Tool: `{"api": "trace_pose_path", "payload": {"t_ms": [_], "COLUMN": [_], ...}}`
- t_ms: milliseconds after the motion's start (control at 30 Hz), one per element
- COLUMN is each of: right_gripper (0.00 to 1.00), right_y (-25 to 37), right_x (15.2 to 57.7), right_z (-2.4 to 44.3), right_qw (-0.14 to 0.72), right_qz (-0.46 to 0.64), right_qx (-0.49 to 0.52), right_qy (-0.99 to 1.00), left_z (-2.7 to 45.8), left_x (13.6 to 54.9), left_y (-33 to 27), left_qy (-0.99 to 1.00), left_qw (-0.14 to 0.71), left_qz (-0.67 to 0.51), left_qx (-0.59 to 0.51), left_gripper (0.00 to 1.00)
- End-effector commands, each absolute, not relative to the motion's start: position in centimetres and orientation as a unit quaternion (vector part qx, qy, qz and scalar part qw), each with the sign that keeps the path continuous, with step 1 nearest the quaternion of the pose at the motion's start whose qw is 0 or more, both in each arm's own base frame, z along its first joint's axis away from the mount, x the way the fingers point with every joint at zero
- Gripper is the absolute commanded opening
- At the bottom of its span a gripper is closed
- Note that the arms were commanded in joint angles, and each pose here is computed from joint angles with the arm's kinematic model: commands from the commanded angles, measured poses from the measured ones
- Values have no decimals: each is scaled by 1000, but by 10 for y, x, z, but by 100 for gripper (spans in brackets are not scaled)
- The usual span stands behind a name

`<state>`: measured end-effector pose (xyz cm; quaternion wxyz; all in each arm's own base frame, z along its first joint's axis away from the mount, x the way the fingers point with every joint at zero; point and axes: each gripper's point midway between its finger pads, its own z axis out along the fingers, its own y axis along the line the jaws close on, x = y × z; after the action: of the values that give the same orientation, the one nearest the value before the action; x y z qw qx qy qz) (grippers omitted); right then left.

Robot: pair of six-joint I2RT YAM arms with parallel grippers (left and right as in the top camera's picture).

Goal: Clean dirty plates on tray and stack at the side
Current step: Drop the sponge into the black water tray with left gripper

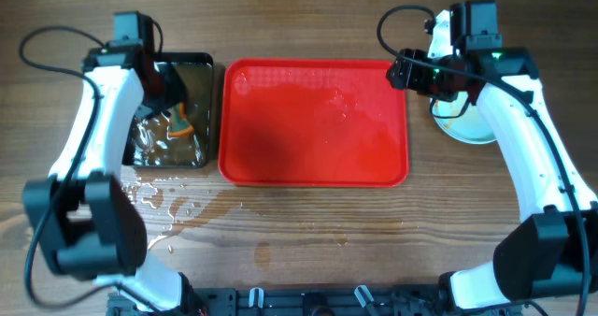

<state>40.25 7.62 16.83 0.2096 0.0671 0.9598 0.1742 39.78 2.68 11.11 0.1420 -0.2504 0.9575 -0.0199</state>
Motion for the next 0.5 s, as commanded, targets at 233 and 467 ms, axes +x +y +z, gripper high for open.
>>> {"api": "trace_pose_path", "payload": {"t_ms": [233, 467], "right_gripper": [100, 100], "right_y": [71, 68], "right_x": [350, 314], "right_z": [362, 387], "right_qw": [437, 435], "right_qz": [198, 258], "right_qx": [33, 136], "right_qy": [877, 852], "left_z": [258, 258], "left_x": [388, 388], "left_y": [1, 1], "left_qy": [927, 927], "left_qw": [322, 322], "left_qz": [-68, -68], "left_qx": [-183, -183], "left_gripper": [100, 100]}}
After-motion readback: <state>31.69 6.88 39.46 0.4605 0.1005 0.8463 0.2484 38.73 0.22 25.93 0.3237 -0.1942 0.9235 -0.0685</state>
